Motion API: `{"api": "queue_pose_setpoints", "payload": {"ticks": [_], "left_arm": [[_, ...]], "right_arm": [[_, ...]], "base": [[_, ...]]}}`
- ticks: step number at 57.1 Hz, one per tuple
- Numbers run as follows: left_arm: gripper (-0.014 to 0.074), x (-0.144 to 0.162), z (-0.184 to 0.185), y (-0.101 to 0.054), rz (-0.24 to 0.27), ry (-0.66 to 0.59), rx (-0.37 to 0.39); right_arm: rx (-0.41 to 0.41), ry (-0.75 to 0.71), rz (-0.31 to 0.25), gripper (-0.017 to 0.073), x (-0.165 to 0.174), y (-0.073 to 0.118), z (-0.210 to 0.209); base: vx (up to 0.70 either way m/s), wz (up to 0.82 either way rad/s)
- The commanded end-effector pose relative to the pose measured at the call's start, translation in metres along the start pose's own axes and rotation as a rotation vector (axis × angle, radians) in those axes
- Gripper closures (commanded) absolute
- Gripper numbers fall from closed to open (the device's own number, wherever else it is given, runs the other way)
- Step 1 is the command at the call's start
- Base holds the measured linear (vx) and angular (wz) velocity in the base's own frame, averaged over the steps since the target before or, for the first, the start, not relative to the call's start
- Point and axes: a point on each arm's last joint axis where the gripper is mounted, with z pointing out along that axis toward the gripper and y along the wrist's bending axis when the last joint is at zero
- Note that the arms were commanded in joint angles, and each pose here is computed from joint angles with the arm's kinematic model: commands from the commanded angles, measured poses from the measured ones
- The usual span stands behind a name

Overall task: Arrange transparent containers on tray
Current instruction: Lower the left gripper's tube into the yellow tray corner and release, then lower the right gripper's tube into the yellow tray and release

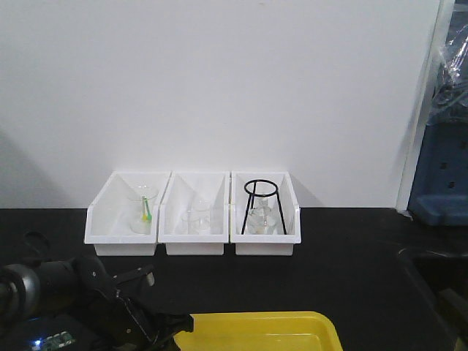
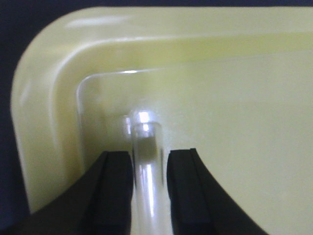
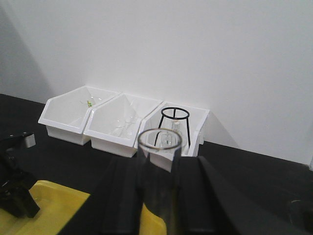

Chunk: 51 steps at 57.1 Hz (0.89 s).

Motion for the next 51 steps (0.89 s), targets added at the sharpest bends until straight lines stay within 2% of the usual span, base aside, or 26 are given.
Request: {"api": "queue_pose_setpoints", "payload": {"ticks": [1,8,11,16,24,26,29,39,44,51], "left_arm": [[0.0258,-0.01,-0.031,-0.021,0.006,-0.107,0.063],[0.0258,-0.011,-0.046,-0.028,0.021,-0.141,0.08],[0.0258,-0.011,-0.057,-0.032,0.031,-0.165,0.091],[0.0258,-0.009,-0.082,-0.042,0.075,-0.222,0.116],[0.0258,-0.002,-0.133,-0.06,0.219,-0.344,0.155],[0.0258,0.003,-0.154,-0.067,0.265,-0.396,0.169],[0.0258,0.01,-0.178,-0.073,0.306,-0.458,0.186],[0.026,0.032,-0.24,-0.087,0.385,-0.639,0.226],[0.026,0.043,-0.261,-0.09,0.407,-0.696,0.241],[0.026,0.054,-0.279,-0.091,0.451,-0.744,0.222]], "right_arm": [[0.007,-0.026,-0.014,0.0571,-0.01,-0.001,0.0],[0.006,-0.026,-0.013,0.0571,-0.01,-0.001,0.0],[0.006,-0.023,0.008,0.0571,-0.01,-0.001,0.001],[0.005,0.01,0.086,0.0571,-0.006,-0.001,0.008],[-0.032,0.114,0.196,0.0571,0.004,0.003,0.034],[-0.053,0.164,0.24,0.0571,0.008,0.005,0.049],[-0.077,0.217,0.288,0.0571,0.011,0.008,0.067],[-0.15,0.384,0.454,0.0571,0.026,0.018,0.132],[-0.195,0.476,0.482,0.0571,0.042,0.024,0.163],[-0.228,0.586,0.508,0.0571,0.062,0.029,0.197]], "base": [[0.0,0.0],[0.0,0.0],[0.0,0.0],[0.0,0.0],[0.0,0.0],[0.0,0.0],[0.0,0.0],[0.0,0.0],[0.0,0.0],[0.0,0.0]]}}
